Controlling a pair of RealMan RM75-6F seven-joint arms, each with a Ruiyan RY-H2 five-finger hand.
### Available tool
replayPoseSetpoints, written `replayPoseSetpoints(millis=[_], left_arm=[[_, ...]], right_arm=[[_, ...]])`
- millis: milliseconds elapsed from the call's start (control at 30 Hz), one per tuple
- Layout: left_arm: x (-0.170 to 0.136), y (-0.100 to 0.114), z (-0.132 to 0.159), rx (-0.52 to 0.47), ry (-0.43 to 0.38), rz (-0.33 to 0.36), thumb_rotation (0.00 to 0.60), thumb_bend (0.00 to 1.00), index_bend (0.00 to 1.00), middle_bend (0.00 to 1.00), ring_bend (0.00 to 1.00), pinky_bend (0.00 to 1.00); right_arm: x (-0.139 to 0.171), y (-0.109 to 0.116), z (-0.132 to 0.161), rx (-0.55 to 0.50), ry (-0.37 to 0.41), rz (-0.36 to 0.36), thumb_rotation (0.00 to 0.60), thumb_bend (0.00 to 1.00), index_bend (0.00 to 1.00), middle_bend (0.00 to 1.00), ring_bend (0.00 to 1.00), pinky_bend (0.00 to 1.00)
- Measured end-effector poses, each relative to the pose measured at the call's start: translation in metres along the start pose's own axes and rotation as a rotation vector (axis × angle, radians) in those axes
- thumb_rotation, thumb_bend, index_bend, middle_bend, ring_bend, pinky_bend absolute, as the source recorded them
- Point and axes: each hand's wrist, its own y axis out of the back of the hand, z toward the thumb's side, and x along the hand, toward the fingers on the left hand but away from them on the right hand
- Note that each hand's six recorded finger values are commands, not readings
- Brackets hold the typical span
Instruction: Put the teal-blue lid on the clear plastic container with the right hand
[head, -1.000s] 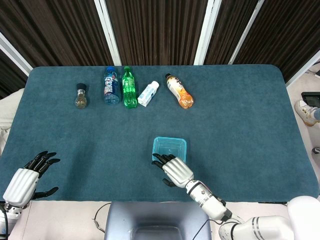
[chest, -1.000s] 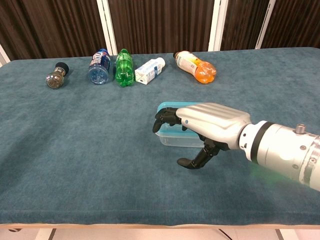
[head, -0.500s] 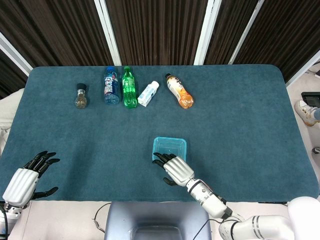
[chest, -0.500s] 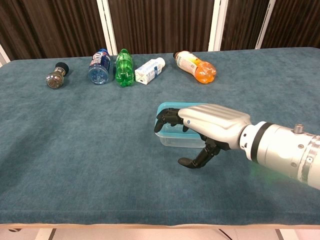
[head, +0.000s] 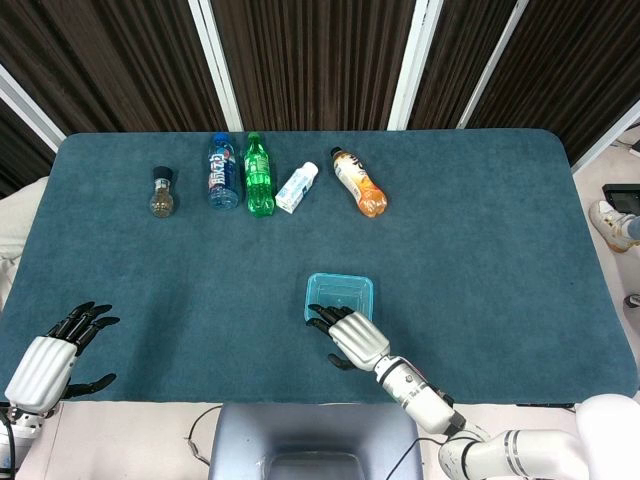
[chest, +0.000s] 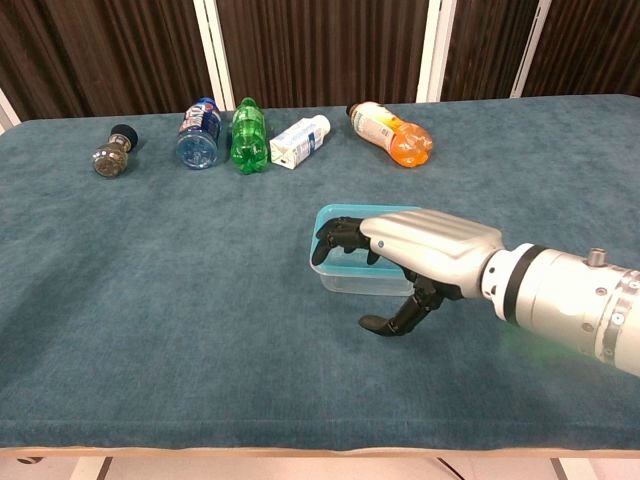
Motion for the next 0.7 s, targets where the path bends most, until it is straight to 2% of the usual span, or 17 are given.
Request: replayPoseSetpoints(millis=[400,700], left_arm=[[0.001,0.000,0.000,0.001,0.002,-0.001,0.600,0.42,0.25,0.15,0.10,0.32],[0.001,-0.001,0.000,0.003,0.000,-0.004,0.600,0.42,0.25,0.15,0.10,0.32]], right_arm=[[0.001,0.003,-0.003,-0.010,-0.003,-0.008,0.600,0.48,0.34,0.20,0.24,0.39],[0.011,0.026,0.000,-0.012,0.014,-0.086,0.600,0.48,0.34,0.20,0.24,0.39]])
